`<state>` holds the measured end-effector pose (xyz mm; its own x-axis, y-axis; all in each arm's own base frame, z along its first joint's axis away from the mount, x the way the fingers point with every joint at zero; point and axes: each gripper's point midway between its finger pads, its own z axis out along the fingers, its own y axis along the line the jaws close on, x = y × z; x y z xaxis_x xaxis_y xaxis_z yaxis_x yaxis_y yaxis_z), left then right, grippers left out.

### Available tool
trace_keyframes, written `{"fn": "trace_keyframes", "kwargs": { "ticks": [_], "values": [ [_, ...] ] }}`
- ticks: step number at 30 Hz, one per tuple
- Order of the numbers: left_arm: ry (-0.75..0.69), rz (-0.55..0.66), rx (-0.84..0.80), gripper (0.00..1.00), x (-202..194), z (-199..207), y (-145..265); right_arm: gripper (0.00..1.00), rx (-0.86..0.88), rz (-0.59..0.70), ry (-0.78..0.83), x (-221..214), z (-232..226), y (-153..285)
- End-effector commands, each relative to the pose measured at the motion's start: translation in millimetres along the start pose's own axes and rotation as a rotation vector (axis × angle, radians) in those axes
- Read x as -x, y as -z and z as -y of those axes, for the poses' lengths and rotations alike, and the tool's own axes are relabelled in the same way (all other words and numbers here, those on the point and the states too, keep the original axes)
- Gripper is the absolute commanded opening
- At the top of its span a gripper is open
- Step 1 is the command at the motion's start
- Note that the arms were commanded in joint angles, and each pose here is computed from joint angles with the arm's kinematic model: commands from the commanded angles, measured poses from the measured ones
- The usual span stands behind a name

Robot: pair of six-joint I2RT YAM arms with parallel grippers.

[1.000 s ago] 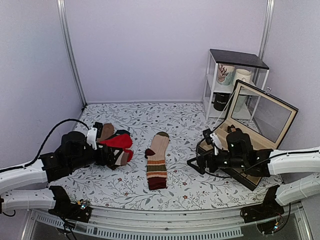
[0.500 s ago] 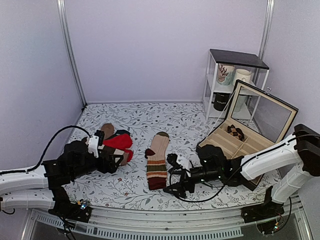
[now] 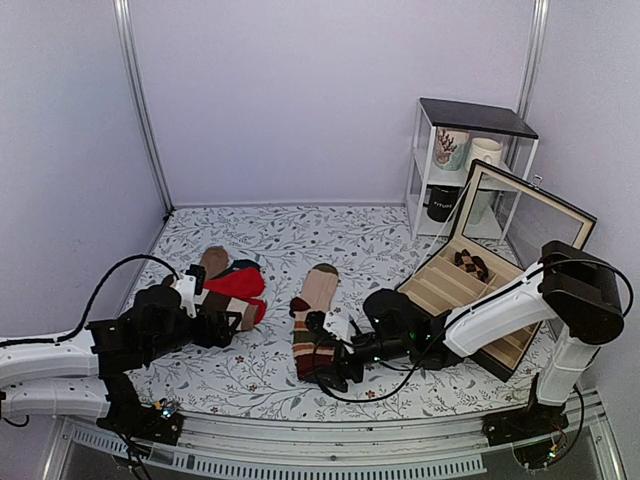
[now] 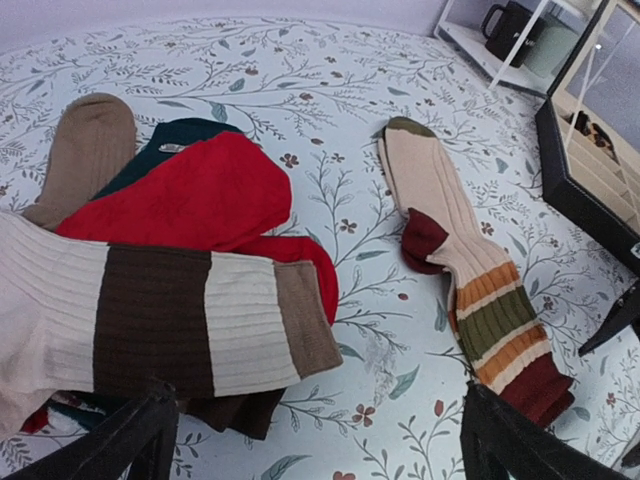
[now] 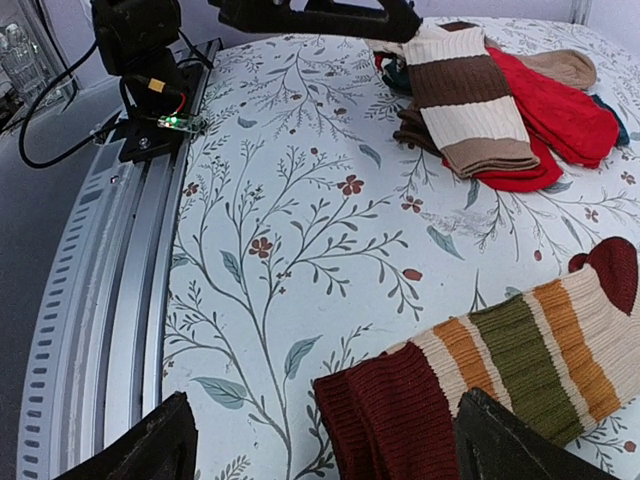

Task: Roll the socks
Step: Pick up the pair of socks from the center of the board.

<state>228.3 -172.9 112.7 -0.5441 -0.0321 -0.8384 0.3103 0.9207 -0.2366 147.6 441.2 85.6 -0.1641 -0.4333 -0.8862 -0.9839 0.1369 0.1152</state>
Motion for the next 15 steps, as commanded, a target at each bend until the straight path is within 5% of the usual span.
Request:
{"fn": "trace_keyframes", "kwargs": {
  "ticks": [1,9,15],
  "values": [
    [-0.035,0.025,-0.04,0.99,3.0,7.4,1.2,0.89,0.047,-0.021,0.004,-12.5,-7.5,-11.6],
    [-0.068,0.155,-0.225,0.99,10.4,28.5,19.4,0.83,0.053,-0.074,0.019,-34.3,-11.8,-18.2],
    [-0.098,0.135,-0.276,1.0,7.4,37.9,21.0,0.76,0.017,-0.106,0.017,-50.1,-3.7,-24.5]
  ]
}}
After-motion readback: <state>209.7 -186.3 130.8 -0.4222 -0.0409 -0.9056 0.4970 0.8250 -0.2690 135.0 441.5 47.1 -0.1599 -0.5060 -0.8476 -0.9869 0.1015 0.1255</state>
